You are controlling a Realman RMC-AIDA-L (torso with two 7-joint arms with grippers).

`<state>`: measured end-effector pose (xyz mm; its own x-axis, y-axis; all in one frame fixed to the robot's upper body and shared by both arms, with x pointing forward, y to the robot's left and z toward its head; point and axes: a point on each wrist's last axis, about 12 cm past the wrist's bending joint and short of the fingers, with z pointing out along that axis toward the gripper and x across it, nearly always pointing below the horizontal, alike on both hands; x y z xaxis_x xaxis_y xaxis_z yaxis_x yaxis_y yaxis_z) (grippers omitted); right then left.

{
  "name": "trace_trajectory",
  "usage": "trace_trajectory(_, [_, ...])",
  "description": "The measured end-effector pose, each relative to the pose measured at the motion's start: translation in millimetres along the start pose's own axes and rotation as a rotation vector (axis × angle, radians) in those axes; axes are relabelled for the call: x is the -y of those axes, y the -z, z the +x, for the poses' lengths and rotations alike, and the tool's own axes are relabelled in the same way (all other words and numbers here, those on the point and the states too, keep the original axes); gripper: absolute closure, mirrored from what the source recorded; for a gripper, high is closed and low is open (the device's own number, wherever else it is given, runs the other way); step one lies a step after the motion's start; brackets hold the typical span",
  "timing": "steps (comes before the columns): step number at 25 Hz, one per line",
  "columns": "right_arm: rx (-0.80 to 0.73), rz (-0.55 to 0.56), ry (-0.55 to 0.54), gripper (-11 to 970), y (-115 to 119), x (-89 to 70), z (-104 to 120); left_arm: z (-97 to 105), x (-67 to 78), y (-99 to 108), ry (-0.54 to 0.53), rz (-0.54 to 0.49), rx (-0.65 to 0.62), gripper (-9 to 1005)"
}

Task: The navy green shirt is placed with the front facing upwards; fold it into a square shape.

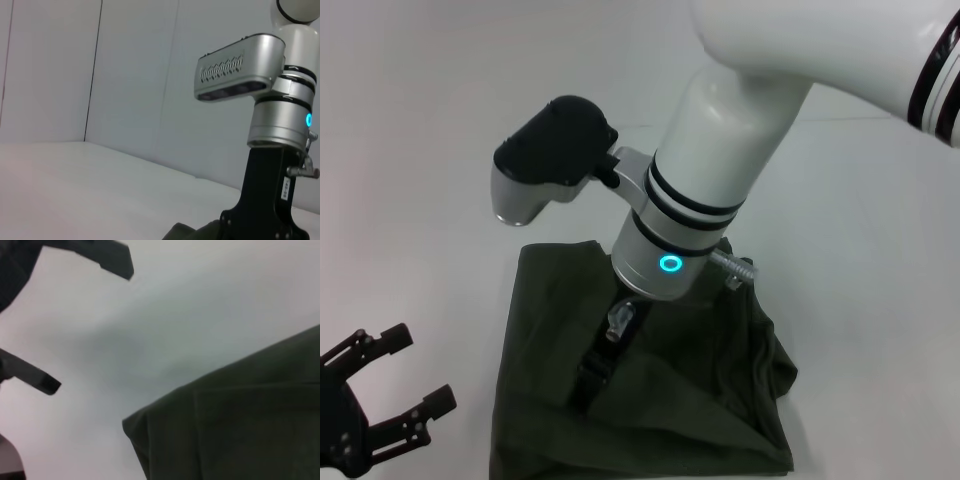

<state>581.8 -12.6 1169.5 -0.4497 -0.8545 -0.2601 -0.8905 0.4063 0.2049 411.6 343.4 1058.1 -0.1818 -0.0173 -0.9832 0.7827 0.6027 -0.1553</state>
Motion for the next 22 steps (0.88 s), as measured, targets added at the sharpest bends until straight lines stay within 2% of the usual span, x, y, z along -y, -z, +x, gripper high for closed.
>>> trace_trajectory(9, [-0.019, 0.007, 0.058, 154, -2.4, -0.6, 2.3, 1.1, -1.1, -8.5, 0.017, 0.019, 0.015, 93])
trace_trajectory(13, [-0.046, 0.013, 0.119, 195, -5.3, -2.7, 4.7, 2.2, -2.1, -11.6, 0.016, 0.018, 0.015, 93])
trace_trajectory(22, [-0.069, 0.028, 0.195, 229, -9.8, -5.4, 6.4, 2.0, -3.6, -16.5, 0.015, 0.02, 0.02, 93])
